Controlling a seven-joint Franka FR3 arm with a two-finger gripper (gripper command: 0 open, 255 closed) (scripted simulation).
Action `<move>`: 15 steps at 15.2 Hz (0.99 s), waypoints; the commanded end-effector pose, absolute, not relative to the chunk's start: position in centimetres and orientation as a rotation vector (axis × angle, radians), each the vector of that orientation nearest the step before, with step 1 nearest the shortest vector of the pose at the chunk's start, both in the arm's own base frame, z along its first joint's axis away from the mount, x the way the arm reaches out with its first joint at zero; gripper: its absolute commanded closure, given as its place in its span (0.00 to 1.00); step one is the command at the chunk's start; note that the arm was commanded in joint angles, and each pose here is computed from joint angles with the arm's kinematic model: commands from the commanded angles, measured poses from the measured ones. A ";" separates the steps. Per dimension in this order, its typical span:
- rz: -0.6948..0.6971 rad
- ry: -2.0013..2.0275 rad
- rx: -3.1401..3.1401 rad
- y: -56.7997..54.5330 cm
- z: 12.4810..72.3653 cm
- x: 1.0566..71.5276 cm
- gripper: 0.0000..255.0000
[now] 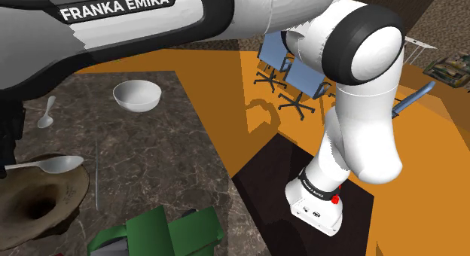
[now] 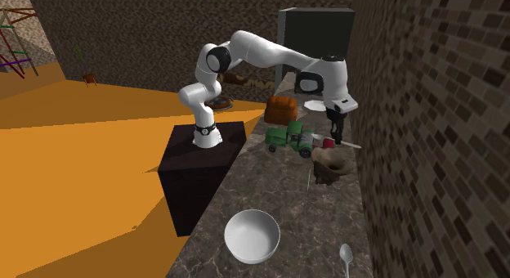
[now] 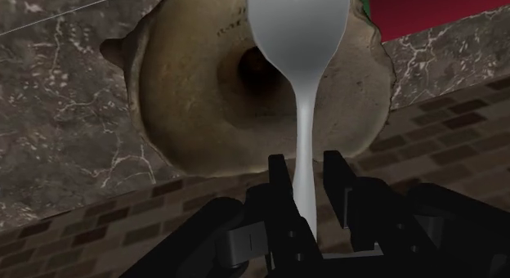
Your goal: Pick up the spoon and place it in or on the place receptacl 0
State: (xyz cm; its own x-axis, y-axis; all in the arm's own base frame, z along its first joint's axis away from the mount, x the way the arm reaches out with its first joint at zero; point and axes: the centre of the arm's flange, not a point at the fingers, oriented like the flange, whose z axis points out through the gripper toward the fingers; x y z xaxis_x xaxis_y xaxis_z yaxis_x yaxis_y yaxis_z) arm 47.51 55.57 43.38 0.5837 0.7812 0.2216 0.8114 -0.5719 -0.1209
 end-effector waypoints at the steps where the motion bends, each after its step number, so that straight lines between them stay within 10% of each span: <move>1: -0.212 -1.328 -2.604 55.6 42.4 47.6 1.00; 15: -0.212 -1.328 -2.604 55.6 38.3 47.6 1.00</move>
State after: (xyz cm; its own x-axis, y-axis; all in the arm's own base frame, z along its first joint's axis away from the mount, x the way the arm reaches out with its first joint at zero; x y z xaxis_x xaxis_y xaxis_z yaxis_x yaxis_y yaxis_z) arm 47.63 55.59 38.28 0.5838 0.7810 0.2219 0.8113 -0.5720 -0.1209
